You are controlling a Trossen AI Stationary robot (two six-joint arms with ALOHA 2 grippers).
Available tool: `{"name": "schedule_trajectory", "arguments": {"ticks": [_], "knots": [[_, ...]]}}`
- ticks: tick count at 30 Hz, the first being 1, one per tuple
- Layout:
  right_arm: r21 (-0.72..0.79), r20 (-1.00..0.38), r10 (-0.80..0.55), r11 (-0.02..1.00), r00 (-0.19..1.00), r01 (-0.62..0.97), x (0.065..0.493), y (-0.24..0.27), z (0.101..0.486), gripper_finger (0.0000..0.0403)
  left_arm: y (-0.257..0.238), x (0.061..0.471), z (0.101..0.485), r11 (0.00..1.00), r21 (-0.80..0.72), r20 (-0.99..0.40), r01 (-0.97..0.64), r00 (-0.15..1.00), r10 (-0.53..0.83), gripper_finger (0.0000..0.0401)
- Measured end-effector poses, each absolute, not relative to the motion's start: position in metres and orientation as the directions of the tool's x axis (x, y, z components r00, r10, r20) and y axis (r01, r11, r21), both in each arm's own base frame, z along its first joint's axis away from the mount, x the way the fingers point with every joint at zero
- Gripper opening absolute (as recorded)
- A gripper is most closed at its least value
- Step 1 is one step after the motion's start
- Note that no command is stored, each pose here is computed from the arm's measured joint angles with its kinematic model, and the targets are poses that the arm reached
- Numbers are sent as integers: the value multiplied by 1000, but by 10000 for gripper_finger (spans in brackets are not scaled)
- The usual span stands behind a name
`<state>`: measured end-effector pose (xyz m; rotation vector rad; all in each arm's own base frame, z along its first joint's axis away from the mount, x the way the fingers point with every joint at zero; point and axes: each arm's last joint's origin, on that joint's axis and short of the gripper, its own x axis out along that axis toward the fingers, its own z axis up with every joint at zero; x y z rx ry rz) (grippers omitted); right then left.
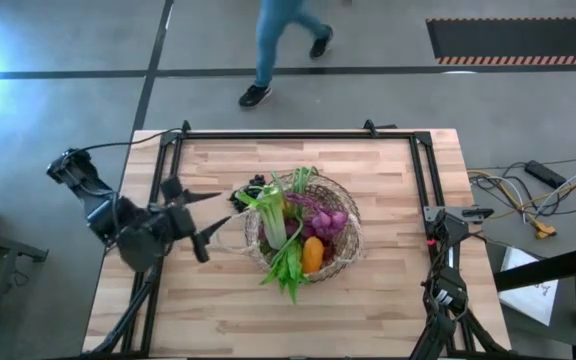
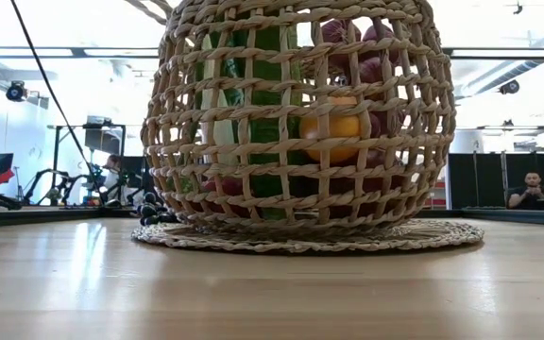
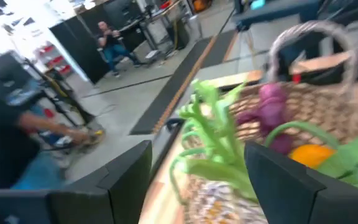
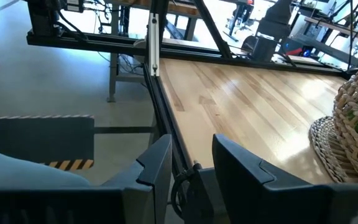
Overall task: Build produce basket
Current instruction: Put the grapes into the basket
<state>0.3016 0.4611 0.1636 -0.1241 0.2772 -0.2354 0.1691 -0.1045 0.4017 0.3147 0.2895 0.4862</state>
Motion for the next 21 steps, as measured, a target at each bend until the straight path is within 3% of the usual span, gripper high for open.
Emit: {"name": "schedule_trajectory", "arguments": {"ticks": [5,9,12,16,21], "knots": [[-153,-256,-247,965,935,213,302,461,164,109,-115,157,404,899,223,-197,-376,886,420,240],[-153,-256,-247,965,935,213,302,461,164,109,-116,150,403,986,53,-317,-158,934,167,240],[-153,-256,-247,965,935,213,302,461,163,109,-115,145,396,996,-64,-428,-61,903,28,240],[-156,-257,-247,965,934,212,301,461,163,109,-109,136,373,985,-86,-624,-152,779,66,240],[-163,-258,-250,963,933,213,301,460,160,109,-99,131,330,925,48,-790,-378,552,267,240]]}}
